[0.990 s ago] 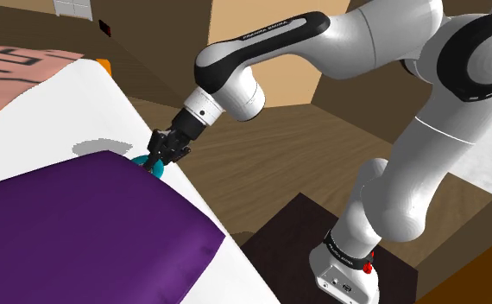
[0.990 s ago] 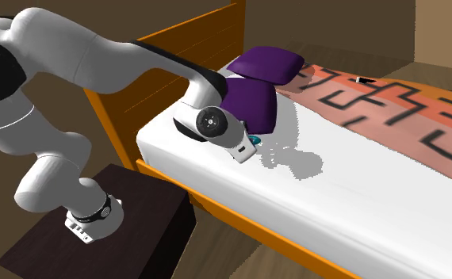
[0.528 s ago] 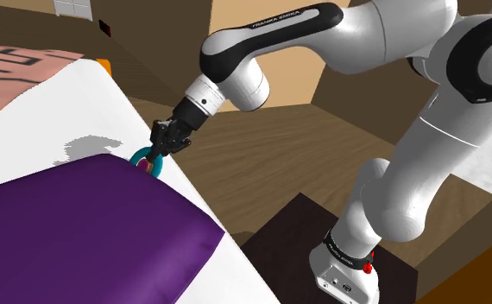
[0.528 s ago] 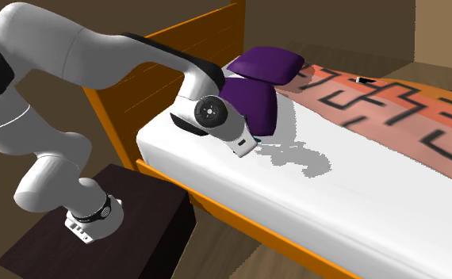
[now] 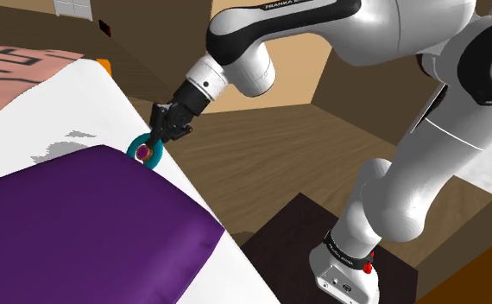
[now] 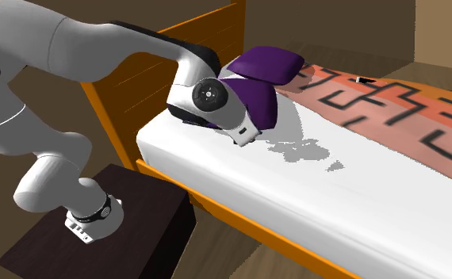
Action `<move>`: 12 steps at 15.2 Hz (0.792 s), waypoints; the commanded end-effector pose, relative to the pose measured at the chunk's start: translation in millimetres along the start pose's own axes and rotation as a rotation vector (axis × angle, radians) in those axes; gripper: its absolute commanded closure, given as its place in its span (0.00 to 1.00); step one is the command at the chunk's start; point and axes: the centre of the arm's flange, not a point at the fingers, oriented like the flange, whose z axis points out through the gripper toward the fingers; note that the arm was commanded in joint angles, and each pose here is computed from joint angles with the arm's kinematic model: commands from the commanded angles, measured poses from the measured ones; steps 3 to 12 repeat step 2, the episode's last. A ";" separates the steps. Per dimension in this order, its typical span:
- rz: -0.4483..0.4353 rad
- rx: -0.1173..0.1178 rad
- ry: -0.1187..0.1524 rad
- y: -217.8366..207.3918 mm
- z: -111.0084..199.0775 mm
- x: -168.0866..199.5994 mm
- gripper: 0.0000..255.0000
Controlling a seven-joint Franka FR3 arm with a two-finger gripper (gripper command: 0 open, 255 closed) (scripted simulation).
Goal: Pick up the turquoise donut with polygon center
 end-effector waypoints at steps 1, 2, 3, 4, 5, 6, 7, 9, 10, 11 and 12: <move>0.000 0.000 0.000 -4.4 -6.2 1.0 1.00; 0.000 0.000 0.000 -4.4 -6.2 1.0 1.00; 0.000 0.000 0.000 -4.4 -6.2 1.0 1.00; 0.000 0.000 0.000 -4.4 -6.2 1.0 1.00; 0.000 0.000 0.000 -4.4 -6.2 1.0 1.00; 0.000 0.000 0.000 -4.4 -6.2 1.0 1.00; 0.000 0.000 0.000 -4.4 -6.2 1.0 1.00; 0.000 0.000 0.000 -4.4 -6.2 1.0 1.00; 0.000 0.000 0.000 -4.4 -6.2 1.0 1.00; 0.000 0.000 0.000 -4.4 -6.2 1.0 1.00; 0.000 0.000 0.000 -4.4 -6.2 1.0 1.00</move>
